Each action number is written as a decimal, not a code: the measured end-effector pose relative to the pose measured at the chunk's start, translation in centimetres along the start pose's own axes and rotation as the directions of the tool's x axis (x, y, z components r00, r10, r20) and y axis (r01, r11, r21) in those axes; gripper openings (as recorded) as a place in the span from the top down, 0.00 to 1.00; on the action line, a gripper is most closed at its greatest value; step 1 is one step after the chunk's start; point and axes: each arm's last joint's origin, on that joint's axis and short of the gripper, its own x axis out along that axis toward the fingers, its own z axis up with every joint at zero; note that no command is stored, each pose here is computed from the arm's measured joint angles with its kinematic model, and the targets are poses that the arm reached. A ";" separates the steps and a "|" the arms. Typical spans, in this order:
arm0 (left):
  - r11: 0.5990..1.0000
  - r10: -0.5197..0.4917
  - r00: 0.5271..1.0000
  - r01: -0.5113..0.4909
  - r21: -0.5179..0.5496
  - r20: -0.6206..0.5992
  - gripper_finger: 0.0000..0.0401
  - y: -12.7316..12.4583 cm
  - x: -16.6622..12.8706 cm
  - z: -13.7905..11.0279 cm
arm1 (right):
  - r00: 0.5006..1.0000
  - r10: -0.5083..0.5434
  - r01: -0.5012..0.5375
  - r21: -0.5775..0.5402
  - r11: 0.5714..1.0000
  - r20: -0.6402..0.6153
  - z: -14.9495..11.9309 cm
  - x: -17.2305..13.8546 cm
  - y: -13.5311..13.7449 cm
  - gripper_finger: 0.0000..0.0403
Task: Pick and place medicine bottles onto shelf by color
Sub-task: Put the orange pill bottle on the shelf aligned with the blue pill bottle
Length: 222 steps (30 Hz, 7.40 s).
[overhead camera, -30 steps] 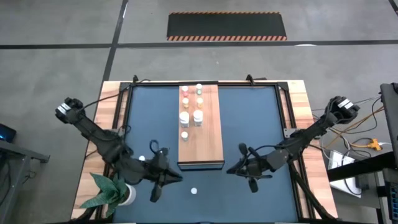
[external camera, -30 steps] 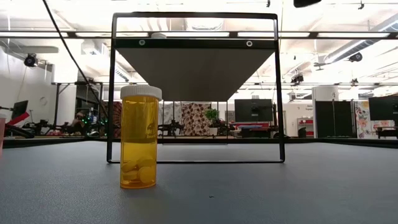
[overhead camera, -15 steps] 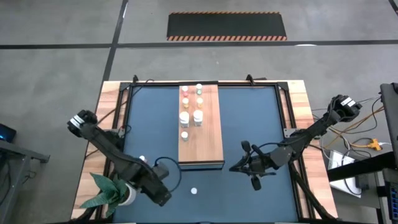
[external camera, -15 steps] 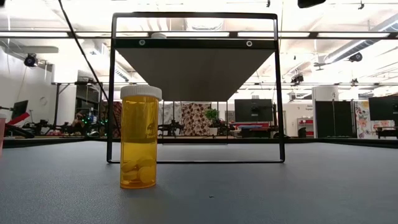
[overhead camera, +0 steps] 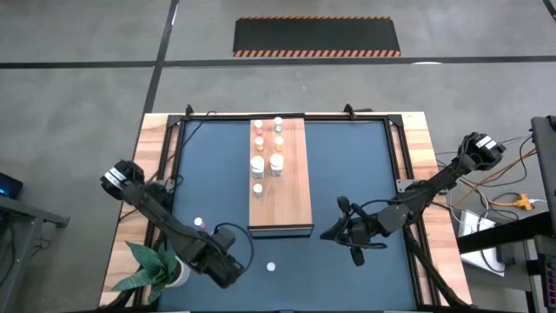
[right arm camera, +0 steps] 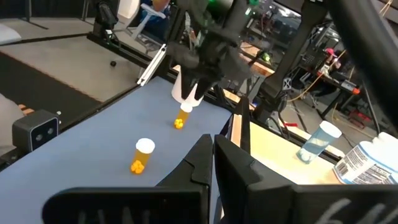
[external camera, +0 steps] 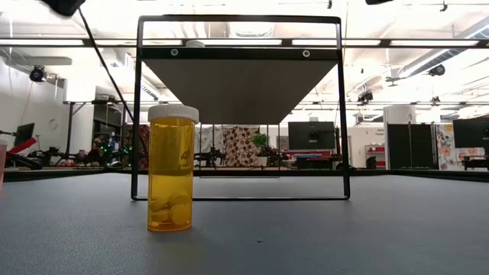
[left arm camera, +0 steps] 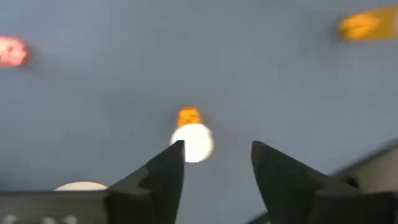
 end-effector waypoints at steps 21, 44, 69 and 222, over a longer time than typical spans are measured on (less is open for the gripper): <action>0.998 0.069 0.997 -0.070 -0.006 -0.027 0.47 1.2 3.3 -0.2 | 1.000 0.000 0.000 0.026 1.000 -0.001 0.0 0.0 0.0 0.98; 0.999 0.041 0.998 -0.042 -0.005 -0.048 0.73 0.9 3.6 -0.4 | 1.000 0.007 -0.007 0.029 1.000 -0.021 -0.2 0.0 0.1 0.98; 0.599 -0.685 0.649 0.760 0.252 -0.332 0.73 -8.7 -9.0 2.0 | 1.000 0.006 -0.006 0.006 1.000 -0.022 -0.2 0.0 0.1 0.98; 0.256 -0.474 0.691 -0.485 0.836 0.546 0.47 -5.9 -12.3 3.4 | 0.993 -0.121 0.118 0.293 0.949 -0.008 -0.4 0.9 -0.1 0.98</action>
